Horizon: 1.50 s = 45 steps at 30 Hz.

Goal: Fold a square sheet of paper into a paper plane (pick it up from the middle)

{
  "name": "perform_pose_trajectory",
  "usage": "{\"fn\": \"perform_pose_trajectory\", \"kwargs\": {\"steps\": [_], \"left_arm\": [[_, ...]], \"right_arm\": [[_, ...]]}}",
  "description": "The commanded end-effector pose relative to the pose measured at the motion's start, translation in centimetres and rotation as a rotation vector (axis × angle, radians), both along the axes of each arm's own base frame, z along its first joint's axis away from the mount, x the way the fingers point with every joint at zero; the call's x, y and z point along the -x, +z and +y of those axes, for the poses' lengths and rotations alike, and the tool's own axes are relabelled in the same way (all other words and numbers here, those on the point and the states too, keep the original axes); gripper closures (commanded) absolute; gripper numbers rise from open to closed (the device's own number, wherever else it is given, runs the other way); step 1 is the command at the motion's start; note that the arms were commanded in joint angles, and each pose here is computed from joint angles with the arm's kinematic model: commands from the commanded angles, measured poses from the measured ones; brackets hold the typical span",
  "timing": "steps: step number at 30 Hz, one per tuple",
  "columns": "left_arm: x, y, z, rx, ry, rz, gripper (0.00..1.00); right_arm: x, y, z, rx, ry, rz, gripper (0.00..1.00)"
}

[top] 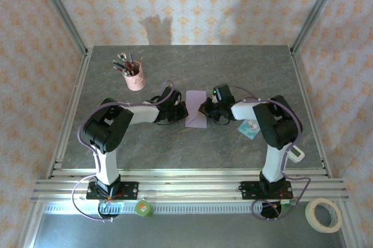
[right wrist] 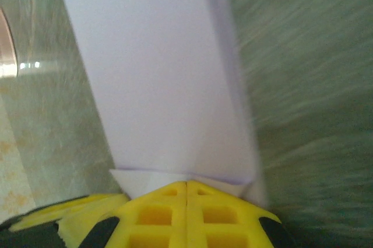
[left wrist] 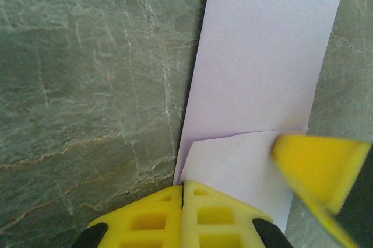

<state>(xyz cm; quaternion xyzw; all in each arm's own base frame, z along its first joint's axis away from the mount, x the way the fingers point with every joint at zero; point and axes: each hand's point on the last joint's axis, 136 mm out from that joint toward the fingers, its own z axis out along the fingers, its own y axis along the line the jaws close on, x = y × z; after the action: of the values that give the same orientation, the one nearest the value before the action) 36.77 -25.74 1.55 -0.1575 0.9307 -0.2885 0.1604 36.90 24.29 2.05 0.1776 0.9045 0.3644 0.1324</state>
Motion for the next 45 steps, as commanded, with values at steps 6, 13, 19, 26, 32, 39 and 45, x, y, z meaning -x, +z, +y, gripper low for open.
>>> {"fn": "perform_pose_trajectory", "kwargs": {"steps": [6, 13, 19, 26, 32, 39, 45], "left_arm": [[3.1, -5.7, 4.1, -0.206, 0.038, 0.165, 1.00], [2.1, -4.6, 2.9, -0.157, 0.023, 0.138, 1.00], [1.7, -3.9, 2.4, -0.134, 0.015, 0.121, 1.00], [0.8, -2.0, 1.0, -0.060, -0.003, 0.076, 1.00], [-1.0, 2.6, -0.8, 0.045, -0.021, -0.040, 1.00], [-0.2, 5.2, -2.0, 0.138, -0.005, -0.080, 0.99], [1.6, 4.5, -3.4, 0.193, 0.013, -0.036, 0.94]], "right_arm": [[-2.8, 1.3, -6.4, 0.159, -0.154, -0.045, 1.00], [-0.9, 3.3, -1.5, 0.102, -0.027, -0.085, 1.00], [-0.1, 1.8, 2.0, 0.066, 0.055, -0.045, 1.00], [-0.3, 0.4, 1.7, 0.102, 0.049, -0.023, 1.00], [0.9, -2.4, 0.3, 0.172, 0.013, 0.055, 1.00], [2.0, -4.1, -0.7, 0.194, -0.032, 0.123, 1.00], [2.3, -4.6, -1.1, 0.207, -0.049, 0.141, 1.00]]}}
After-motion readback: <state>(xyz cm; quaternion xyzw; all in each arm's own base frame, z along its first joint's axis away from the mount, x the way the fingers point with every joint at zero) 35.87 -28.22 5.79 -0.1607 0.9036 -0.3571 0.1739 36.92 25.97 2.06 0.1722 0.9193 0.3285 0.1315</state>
